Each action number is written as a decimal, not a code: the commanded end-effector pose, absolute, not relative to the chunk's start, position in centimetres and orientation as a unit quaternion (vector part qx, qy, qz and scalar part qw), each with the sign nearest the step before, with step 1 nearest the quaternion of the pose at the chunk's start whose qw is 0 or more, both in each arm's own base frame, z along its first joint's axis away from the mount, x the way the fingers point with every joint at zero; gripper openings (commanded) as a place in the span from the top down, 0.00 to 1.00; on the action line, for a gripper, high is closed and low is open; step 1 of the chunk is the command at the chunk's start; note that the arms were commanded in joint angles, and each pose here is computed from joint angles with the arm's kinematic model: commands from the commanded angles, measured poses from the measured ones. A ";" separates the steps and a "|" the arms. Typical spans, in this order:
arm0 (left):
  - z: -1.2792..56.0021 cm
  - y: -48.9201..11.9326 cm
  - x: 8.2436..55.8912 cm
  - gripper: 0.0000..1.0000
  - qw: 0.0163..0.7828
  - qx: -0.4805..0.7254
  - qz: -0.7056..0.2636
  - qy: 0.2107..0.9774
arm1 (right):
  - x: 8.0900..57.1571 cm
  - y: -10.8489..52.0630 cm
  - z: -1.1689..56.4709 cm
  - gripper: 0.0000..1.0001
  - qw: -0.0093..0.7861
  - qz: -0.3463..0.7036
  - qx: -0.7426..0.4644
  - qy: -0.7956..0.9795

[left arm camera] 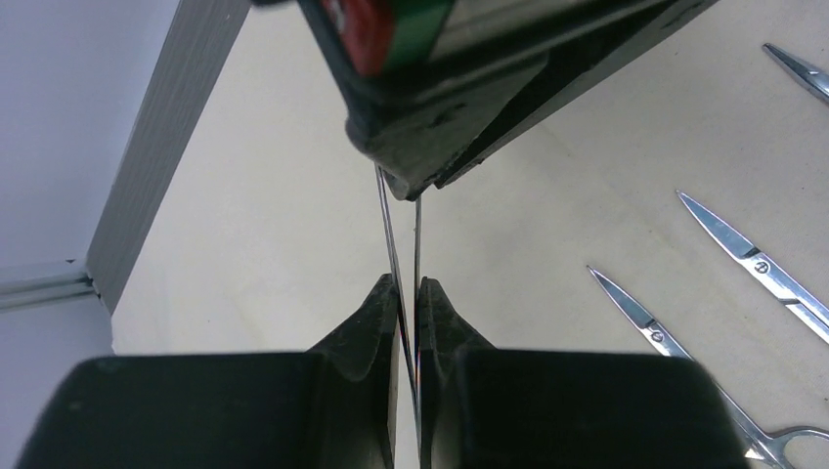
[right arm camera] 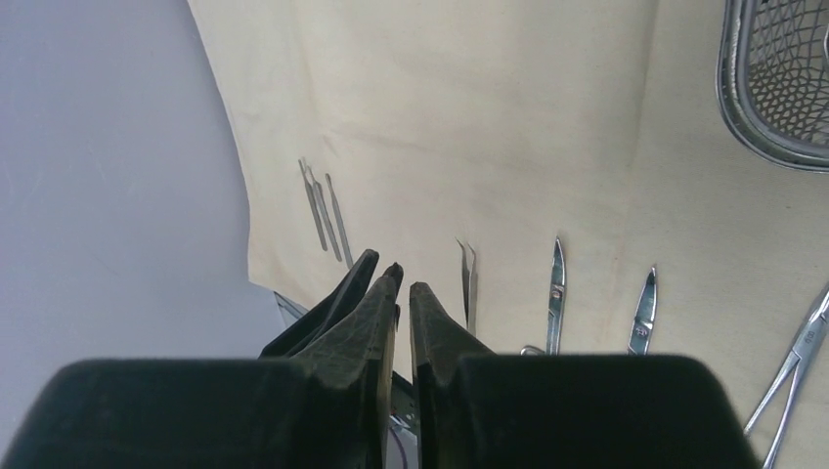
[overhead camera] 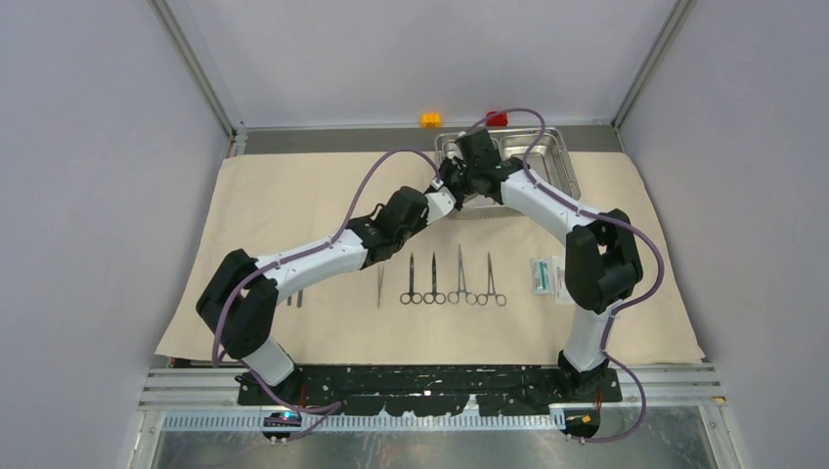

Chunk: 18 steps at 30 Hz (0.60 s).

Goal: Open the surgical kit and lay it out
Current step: Place the medical item in the surgical kit.

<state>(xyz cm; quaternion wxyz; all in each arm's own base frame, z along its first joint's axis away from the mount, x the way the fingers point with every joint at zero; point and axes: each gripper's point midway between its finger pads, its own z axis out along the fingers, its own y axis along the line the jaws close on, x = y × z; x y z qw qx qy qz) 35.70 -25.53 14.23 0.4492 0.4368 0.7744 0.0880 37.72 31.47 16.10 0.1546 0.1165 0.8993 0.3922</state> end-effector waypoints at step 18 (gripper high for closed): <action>11.5 -17.9 30.4 1.00 0.375 0.444 0.118 0.805 | 42.0 27.5 22.3 0.61 0.235 0.440 0.136 0.856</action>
